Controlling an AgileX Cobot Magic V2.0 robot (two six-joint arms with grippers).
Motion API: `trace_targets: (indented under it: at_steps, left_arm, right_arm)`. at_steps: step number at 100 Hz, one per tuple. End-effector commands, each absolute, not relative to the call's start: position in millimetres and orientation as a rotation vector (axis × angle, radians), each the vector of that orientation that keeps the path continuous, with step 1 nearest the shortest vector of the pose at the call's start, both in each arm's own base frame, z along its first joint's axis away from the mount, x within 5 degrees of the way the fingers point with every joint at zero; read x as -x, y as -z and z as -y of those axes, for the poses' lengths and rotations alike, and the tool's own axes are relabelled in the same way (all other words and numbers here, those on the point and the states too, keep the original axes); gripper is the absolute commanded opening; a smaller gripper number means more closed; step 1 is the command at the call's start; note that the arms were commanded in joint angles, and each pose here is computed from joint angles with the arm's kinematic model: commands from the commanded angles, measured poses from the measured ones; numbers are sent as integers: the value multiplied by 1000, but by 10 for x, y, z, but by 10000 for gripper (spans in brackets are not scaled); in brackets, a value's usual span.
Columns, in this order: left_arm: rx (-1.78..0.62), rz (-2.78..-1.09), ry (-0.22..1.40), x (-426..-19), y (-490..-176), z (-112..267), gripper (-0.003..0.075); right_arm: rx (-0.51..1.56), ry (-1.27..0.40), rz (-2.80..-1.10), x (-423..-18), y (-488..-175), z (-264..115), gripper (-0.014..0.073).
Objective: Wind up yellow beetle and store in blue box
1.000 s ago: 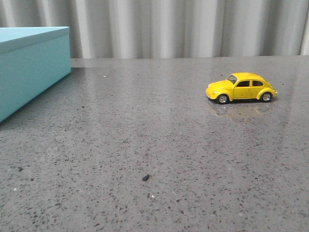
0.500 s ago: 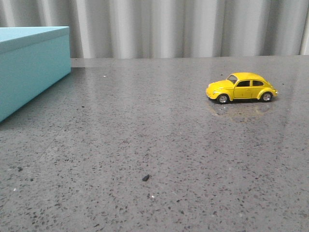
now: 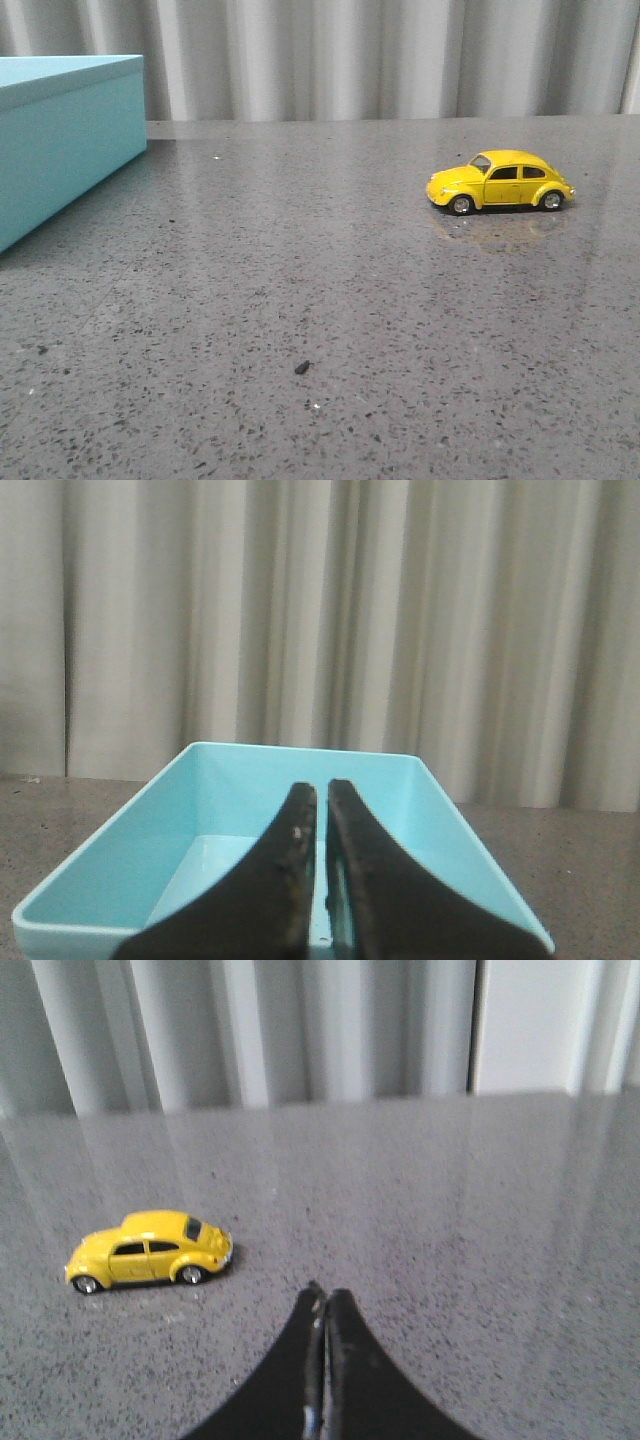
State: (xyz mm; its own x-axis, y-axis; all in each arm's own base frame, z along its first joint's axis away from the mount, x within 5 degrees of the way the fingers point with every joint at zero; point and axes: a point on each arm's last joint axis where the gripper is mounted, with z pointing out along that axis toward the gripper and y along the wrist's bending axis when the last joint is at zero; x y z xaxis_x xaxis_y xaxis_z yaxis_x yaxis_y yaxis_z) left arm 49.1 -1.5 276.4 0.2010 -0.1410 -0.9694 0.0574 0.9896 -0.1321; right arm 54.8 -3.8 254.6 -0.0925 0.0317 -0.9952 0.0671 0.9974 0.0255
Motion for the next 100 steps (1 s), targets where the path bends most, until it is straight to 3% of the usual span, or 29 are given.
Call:
trace_targets:
  at_steps: [1,13,32,50,74,100]
  left_arm:
    - [76,-1338,142,-521,-3082,14,-21]
    - [77,-1353,141,-601,-3231,16,-21]
    - [86,-1352,152,-701,-3289,18,-21]
    - [126,-1361,197,-723,-3297,18,-21]
    - [124,-1362,195,-723,-3296,18,-21]
    - [123,-1362,194,-723,-3296,18,-21]
  right_arm:
    - [-71,49,-1677,-632,-2890,50,-61]
    - [-87,22,-1689,-753,-3139,50,-61]
    - [-88,16,-1648,-951,-3202,61,-61]
    - [-90,21,-1818,-1164,-3190,74,-61]
    - [17,-60,-1880,-1566,-3539,-85,-61]
    - [164,-112,-2114,-2209,-3722,-403,-61]
